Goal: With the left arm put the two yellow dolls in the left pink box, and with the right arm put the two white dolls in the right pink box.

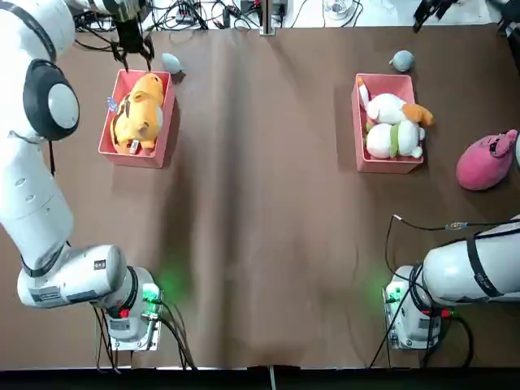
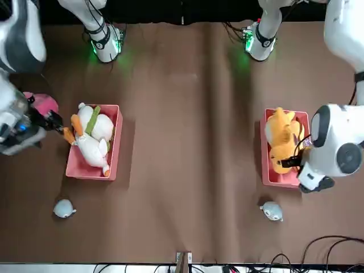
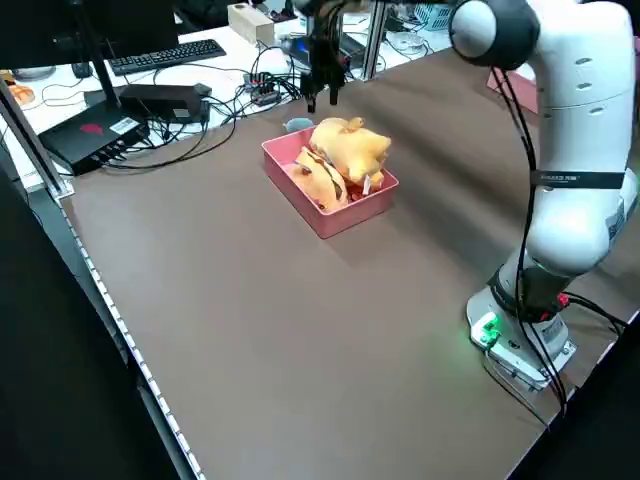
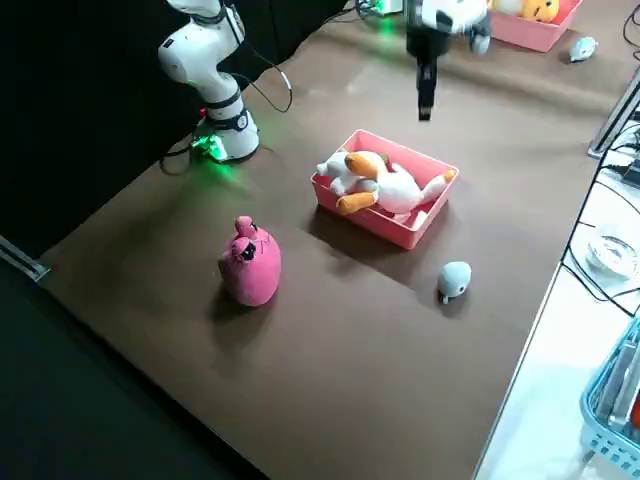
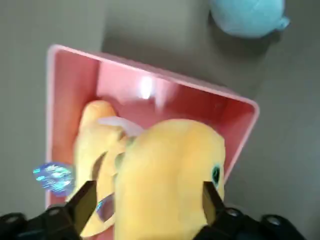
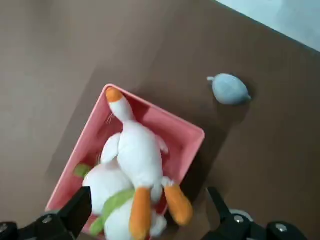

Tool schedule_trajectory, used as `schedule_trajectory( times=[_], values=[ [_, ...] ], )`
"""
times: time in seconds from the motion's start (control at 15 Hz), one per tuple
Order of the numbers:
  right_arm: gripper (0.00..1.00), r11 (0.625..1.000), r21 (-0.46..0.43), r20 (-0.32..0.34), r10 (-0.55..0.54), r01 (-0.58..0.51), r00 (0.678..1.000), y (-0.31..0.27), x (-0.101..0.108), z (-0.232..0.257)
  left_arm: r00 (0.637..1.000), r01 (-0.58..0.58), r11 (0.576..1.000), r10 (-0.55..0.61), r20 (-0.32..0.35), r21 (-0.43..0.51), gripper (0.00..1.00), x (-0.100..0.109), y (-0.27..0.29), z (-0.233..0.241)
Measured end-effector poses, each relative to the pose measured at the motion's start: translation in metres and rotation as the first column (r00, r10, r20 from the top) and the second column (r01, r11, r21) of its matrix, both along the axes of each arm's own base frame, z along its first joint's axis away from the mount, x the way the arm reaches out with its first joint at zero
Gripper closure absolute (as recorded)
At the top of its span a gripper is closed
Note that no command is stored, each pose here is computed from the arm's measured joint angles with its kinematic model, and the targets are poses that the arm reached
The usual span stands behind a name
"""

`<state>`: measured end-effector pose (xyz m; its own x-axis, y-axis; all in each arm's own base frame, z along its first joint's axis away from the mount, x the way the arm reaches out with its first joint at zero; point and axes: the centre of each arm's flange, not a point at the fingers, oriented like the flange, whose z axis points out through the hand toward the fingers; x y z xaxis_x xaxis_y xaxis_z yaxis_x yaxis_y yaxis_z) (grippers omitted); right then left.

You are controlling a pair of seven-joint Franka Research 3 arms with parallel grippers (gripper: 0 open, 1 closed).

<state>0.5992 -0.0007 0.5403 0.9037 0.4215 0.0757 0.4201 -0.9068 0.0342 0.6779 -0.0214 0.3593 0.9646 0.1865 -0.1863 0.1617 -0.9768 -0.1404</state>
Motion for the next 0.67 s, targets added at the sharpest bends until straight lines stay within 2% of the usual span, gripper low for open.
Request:
schedule_trajectory(
  times=[0.07, 0.13, 0.33, 0.47, 0.67],
  values=[
    [0.00, 1.000, -0.001, -0.010, -0.012, 0.012, 1.000, -0.003, -0.002, 0.023, 1.000, -0.002, 1.000, 0.002, 0.028, 0.004, 0.01, -0.001, 0.001, 0.021],
    [0.00, 1.000, -0.005, -0.022, -0.024, 0.024, 0.999, -0.006, -0.006, 0.049, 0.999, -0.003, 1.000, 0.002, 0.054, 0.012, 0.00, -0.006, 0.002, 0.048],
    [0.00, 0.994, -0.010, -0.069, -0.109, 0.108, 0.992, -0.008, -0.019, 0.085, 0.998, -0.010, 0.999, 0.008, 0.063, 0.030, 0.00, -0.021, 0.003, 0.093],
    [0.00, 0.987, -0.010, -0.070, -0.161, 0.160, 0.985, -0.011, -0.028, 0.106, 0.997, -0.020, 0.999, 0.017, 0.071, 0.040, 0.00, -0.031, 0.007, 0.119],
    [0.03, 0.979, -0.008, -0.066, -0.204, 0.204, 0.977, -0.019, -0.055, 0.135, 0.996, -0.033, 0.998, 0.029, 0.088, 0.047, 0.00, -0.039, 0.012, 0.140]
  ],
)
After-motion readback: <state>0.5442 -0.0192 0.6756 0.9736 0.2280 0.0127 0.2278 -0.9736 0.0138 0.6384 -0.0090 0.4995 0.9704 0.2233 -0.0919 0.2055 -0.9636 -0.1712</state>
